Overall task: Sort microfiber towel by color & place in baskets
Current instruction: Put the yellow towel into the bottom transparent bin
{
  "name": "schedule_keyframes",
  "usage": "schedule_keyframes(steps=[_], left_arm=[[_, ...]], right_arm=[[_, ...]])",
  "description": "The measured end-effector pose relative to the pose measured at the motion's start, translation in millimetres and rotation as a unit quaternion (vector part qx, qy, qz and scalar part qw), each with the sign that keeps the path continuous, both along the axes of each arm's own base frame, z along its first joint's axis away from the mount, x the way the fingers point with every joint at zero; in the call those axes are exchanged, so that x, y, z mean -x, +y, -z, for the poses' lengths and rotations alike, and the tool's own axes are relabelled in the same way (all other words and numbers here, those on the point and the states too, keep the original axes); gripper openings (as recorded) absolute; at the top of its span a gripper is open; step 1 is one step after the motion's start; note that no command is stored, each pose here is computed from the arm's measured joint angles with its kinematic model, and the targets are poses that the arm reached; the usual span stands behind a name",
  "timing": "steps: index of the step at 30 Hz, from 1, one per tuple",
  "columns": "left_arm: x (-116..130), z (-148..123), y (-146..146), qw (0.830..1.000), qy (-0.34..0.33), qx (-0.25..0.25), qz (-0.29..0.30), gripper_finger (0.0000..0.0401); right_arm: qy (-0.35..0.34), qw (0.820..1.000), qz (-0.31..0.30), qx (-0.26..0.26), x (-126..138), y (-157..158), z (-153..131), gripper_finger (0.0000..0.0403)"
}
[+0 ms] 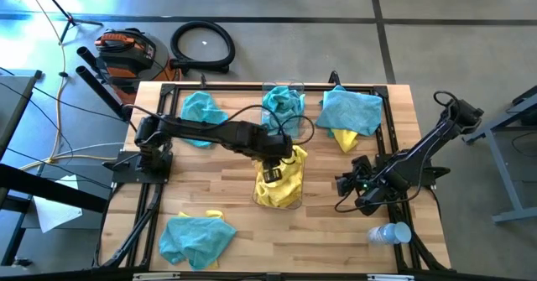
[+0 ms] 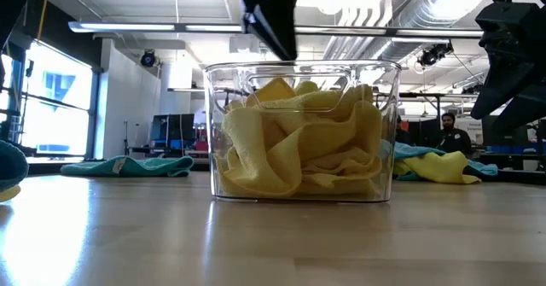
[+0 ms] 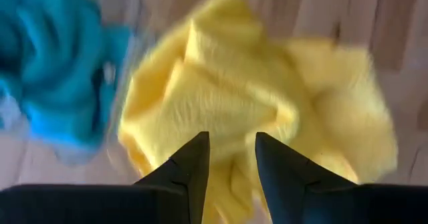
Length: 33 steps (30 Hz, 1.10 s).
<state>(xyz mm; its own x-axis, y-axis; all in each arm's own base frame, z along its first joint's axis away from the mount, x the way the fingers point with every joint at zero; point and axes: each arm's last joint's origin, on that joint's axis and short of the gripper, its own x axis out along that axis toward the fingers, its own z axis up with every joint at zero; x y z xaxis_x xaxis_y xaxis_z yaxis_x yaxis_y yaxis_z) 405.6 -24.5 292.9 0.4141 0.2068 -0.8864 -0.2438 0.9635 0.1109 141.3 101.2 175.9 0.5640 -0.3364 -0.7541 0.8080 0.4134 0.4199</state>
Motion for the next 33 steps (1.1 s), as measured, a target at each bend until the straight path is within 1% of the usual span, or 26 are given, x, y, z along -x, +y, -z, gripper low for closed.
schedule_keyframes(steps=[2,5,11,15,18,20,23,27,29,33], left_arm=[[-5.8,-0.1,2.5,1.0,-0.018,0.0,0.023,0.0112],[-18.6,13.5,4.4,0.998,-0.022,0.022,0.059,0.0112],[-36.8,72.0,2.4,0.995,0.061,0.02,0.077,0.0112],[-46.1,109.0,-2.2,0.991,0.102,0.023,0.086,0.0112],[-48.9,124.6,-2.5,0.988,0.121,0.033,0.085,0.0112],[-49.3,130.0,-2.2,0.988,0.129,0.036,0.082,0.0112],[-48.1,126.1,-2.1,0.989,0.125,0.04,0.071,0.0112],[-39.1,104.2,-1.9,0.991,0.116,0.049,0.053,0.0112],[-33.4,86.5,-2.0,0.992,0.102,0.054,0.049,0.0112],[-18.1,39.5,-1.6,0.996,0.051,0.053,0.054,0.0112]], right_arm=[[-0.003,1.0,0.006,-0.005,-0.2,0.1,0.0,0.0181],[-0.006,1.0,0.007,-0.008,-0.6,0.5,-0.2,0.0181],[-0.014,1.0,0.007,-0.015,-1.9,1.7,-0.6,0.0181],[-0.016,1.0,0.007,-0.017,-2.2,2.0,-0.8,0.0181],[-0.019,1.0,0.008,-0.02,-2.8,2.5,-1.0,0.0181],[-0.022,1.0,0.008,-0.022,-3.2,2.8,-1.2,0.0181],[-0.023,0.999,0.008,-0.023,-3.5,3.1,-1.3,0.0181],[-0.024,0.999,0.008,-0.024,-3.7,3.2,-1.4,0.0181],[-0.025,0.999,0.008,-0.025,-3.8,3.3,-1.4,0.0181],[-0.028,0.999,0.008,-0.027,-4.3,3.8,-1.6,0.0181]])
